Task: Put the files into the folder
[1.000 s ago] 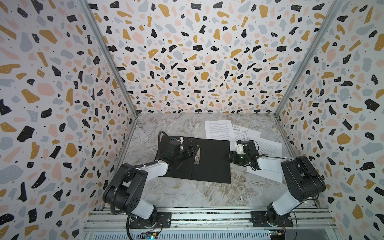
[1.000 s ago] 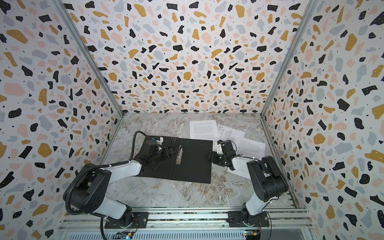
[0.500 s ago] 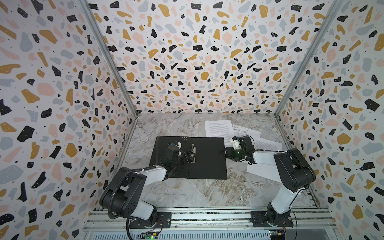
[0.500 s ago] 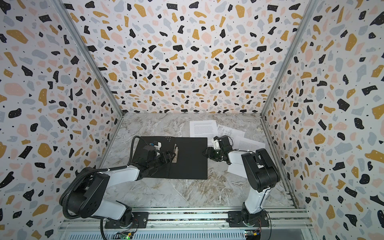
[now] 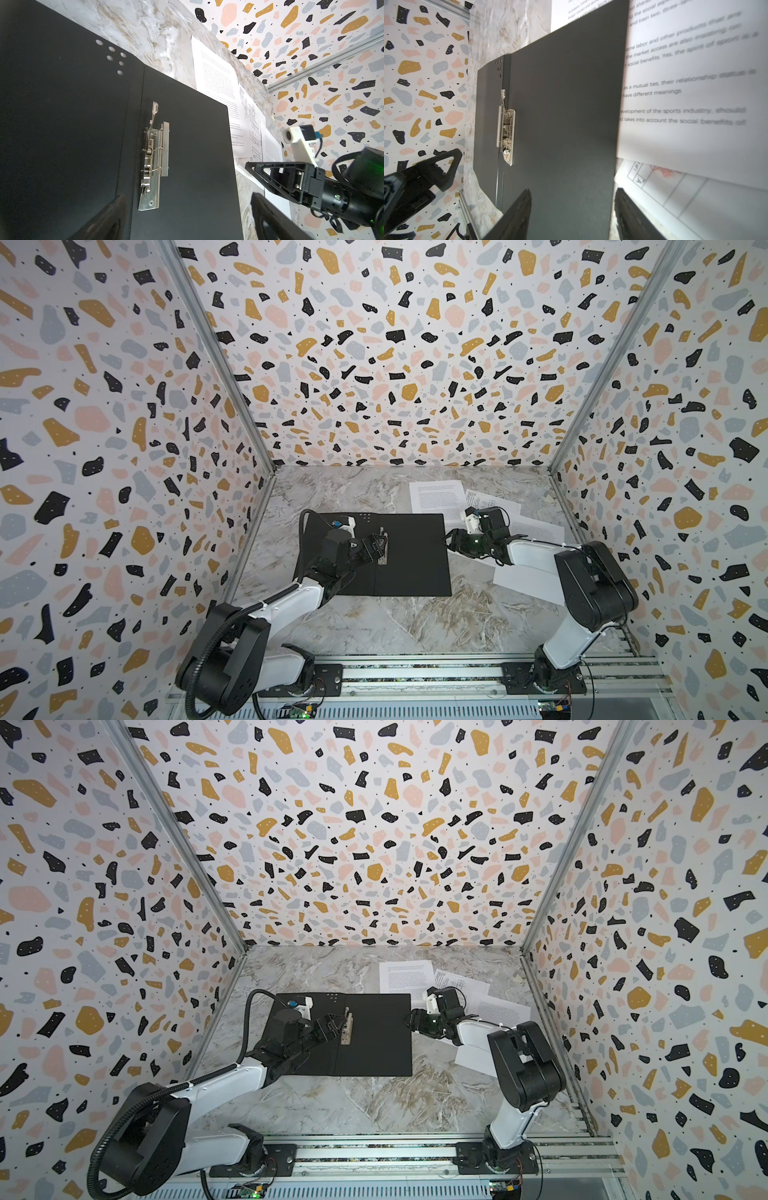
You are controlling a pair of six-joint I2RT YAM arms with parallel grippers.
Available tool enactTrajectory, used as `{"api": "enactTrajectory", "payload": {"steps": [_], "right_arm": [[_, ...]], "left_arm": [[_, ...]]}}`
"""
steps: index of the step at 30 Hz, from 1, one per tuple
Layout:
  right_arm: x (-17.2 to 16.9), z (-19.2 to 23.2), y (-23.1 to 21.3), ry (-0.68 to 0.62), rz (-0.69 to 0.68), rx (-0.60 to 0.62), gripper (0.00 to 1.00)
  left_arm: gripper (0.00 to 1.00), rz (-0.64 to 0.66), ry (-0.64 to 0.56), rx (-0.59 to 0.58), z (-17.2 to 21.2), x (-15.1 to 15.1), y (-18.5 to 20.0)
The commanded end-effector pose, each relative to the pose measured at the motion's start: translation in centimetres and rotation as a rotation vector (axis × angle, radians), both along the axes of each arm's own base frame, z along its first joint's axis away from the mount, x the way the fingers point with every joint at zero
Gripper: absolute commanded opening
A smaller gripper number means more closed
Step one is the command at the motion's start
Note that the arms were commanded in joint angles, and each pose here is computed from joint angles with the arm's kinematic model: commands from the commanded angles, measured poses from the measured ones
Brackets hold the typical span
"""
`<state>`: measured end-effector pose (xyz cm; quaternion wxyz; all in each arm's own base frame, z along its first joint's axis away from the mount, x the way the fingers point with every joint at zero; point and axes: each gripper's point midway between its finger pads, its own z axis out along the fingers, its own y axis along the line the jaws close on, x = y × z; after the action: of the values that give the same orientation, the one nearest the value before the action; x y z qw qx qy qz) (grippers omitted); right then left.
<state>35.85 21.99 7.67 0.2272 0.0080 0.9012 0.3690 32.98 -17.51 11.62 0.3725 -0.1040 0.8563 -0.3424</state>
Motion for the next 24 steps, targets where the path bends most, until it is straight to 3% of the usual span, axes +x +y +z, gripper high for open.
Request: {"api": "enactTrajectory", "payload": {"steps": [1, 7, 15, 24], "right_arm": [[-0.3, 1.4, -3.0, -0.056, -0.081, -0.087, 0.66], [-1.9, 1.5, -9.6, -0.096, -0.267, -0.247, 0.69], [-5.7, -0.7, -16.6, -0.017, -0.445, -0.313, 0.7], [-7.8, -3.0, -17.8, 0.054, -0.477, -0.29, 0.75]], "left_arm": [[0.94, -0.018, -0.047, 0.007, 1.6, 0.5, -0.9], [0.94, -0.061, -0.06, 0.003, 1.9, 0.2, -3.0], [0.94, -0.117, -0.058, -0.034, 1.9, -0.2, -5.4], [0.94, -0.157, -0.069, -0.034, 2.2, -0.5, -7.1]]}}
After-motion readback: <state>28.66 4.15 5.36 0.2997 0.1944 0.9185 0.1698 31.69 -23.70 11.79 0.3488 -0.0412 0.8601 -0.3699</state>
